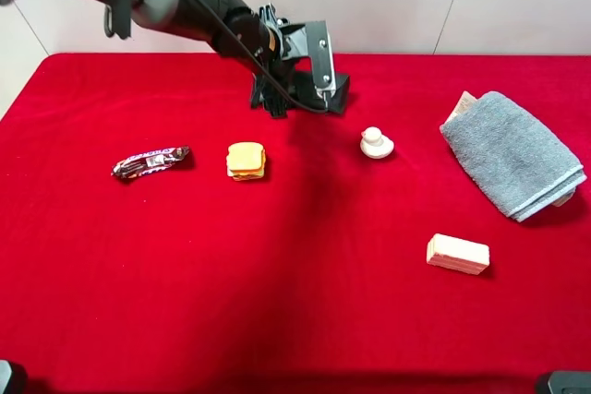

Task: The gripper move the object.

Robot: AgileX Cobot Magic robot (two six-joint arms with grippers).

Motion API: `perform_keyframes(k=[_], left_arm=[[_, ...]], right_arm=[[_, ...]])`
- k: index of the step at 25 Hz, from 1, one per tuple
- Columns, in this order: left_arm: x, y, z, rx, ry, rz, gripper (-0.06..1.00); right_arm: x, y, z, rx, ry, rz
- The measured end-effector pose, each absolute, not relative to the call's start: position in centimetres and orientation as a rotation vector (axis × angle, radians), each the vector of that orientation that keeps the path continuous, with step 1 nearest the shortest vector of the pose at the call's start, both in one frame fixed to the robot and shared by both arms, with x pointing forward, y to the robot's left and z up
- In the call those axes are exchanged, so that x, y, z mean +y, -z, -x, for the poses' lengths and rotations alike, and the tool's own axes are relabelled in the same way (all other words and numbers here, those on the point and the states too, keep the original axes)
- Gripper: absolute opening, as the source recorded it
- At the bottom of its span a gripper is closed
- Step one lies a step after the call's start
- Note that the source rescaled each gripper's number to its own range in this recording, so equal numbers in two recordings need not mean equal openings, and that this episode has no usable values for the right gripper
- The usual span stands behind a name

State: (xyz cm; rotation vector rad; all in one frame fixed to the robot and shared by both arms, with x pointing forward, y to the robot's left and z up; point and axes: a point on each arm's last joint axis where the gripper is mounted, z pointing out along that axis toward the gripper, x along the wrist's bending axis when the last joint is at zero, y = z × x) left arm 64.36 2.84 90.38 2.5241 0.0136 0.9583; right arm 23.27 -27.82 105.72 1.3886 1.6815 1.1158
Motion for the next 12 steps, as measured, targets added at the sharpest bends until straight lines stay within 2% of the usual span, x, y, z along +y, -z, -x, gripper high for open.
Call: perform_keyframes(k=[12], left_arm=[[4.1,-93.9,-63.5,0.136,-0.913,-2.614,0.75]], right_arm=[[-27.8,-105.7,-23.3,1.681,-1.116,-1.389]])
